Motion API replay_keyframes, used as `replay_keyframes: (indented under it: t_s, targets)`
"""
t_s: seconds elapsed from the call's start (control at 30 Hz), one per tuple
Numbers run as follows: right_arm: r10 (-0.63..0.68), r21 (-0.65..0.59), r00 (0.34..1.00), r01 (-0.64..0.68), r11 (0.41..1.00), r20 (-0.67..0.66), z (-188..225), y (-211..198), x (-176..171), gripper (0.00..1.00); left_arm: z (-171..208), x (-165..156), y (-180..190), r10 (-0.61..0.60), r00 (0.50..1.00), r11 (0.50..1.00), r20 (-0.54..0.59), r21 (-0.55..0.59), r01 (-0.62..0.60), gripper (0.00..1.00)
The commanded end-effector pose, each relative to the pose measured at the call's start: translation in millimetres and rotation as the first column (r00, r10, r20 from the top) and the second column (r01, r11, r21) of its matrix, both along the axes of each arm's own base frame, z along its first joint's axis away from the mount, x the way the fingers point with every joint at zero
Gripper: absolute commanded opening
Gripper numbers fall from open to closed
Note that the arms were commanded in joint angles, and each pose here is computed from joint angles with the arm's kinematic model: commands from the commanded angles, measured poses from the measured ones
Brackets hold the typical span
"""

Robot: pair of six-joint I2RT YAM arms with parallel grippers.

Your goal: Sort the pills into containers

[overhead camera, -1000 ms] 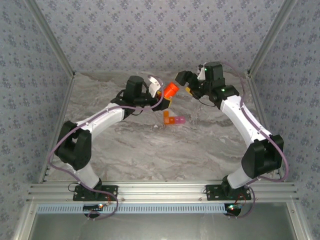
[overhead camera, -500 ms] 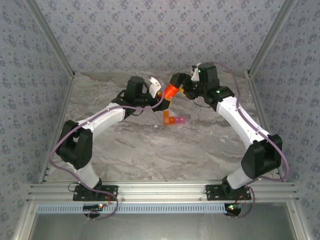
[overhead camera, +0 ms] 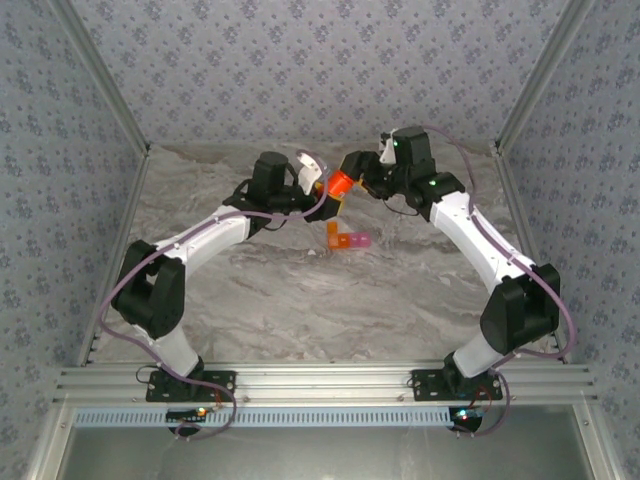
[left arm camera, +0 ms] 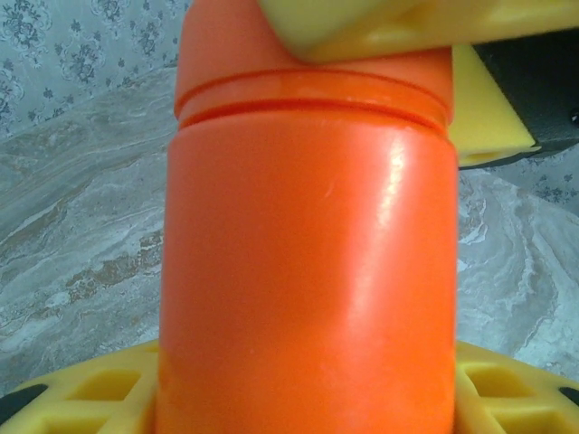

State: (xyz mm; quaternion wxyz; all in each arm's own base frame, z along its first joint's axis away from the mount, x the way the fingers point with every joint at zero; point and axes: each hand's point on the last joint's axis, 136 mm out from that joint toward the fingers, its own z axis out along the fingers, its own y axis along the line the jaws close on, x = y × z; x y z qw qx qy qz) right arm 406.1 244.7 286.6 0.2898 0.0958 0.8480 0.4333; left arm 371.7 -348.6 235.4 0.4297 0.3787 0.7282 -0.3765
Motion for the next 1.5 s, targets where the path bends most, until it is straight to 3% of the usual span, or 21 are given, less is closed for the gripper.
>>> replay_keyframes:
  t_s: [0.0, 0.1, 0.2, 0.33, 0.43, 0.57, 0.7, 0.77, 0.93, 1.1, 1.47]
  targets:
    - [0.035, 0.004, 0.999, -0.035, 0.999, 0.009, -0.9, 6.2, -3.0, 0.50, 27.2, 1.2, -5.7, -0.021, 0.998, 0.998, 0.056, -0.051, 0.024, 0.00]
    - [0.066, 0.003, 0.997, -0.066, 0.998, 0.034, -0.9, 6.9, -2.8, 0.47, 31.7, 0.1, -5.5, -0.022, 0.998, 0.997, 0.056, -0.067, 0.026, 0.00]
    - [0.169, -0.006, 0.973, -0.170, 0.985, 0.159, 11.4, 10.8, -3.1, 0.46, 40.0, -1.8, -4.4, -0.032, 0.998, 0.994, 0.051, -0.102, 0.037, 0.00]
    - [0.337, -0.038, 0.842, -0.355, 0.934, 0.422, 42.0, 15.6, -19.0, 0.50, 57.7, -9.6, -3.2, -0.089, 0.996, 0.977, 0.021, -0.194, 0.091, 0.00]
    - [0.357, 0.010, 0.808, -0.409, 0.912, 0.469, 52.0, 10.3, -21.7, 0.50, 69.4, -13.8, -0.4, -0.126, 0.992, 0.955, -0.017, -0.271, 0.117, 0.00]
    - [0.352, 0.037, 0.820, -0.411, 0.911, 0.452, 60.3, 11.7, -20.7, 0.52, 69.6, -15.9, 1.5, -0.121, 0.992, 0.955, -0.018, -0.275, 0.112, 0.00]
    - [0.288, 0.060, 0.870, -0.339, 0.939, 0.400, 69.1, 4.6, -15.6, 0.88, 57.5, -8.9, 5.6, -0.071, 0.997, 0.975, -0.014, -0.212, 0.067, 0.00]
    - [0.229, 0.076, 0.898, -0.276, 0.958, 0.375, 74.0, -4.5, -11.3, 0.93, 52.1, -5.8, 7.9, -0.041, 0.999, 0.984, 0.005, -0.175, 0.041, 0.00]
    - [0.074, 0.100, 0.960, -0.105, 0.989, 0.271, 72.3, -27.2, -0.5, 0.93, 40.7, -1.0, 10.8, 0.027, 0.996, 0.998, 0.090, -0.058, -0.022, 0.00]
    - [-0.070, 0.068, 0.990, 0.062, 0.996, 0.126, 45.2, -43.9, 6.3, 0.91, 34.3, 1.9, 12.2, 0.067, 0.985, 0.998, 0.159, 0.009, -0.070, 0.00]
    - [-0.055, 0.067, 0.994, 0.049, 0.997, 0.090, 28.0, -24.5, 8.0, 0.89, 31.5, 1.3, 8.6, 0.062, 0.982, 0.997, 0.177, 0.028, -0.068, 0.00]
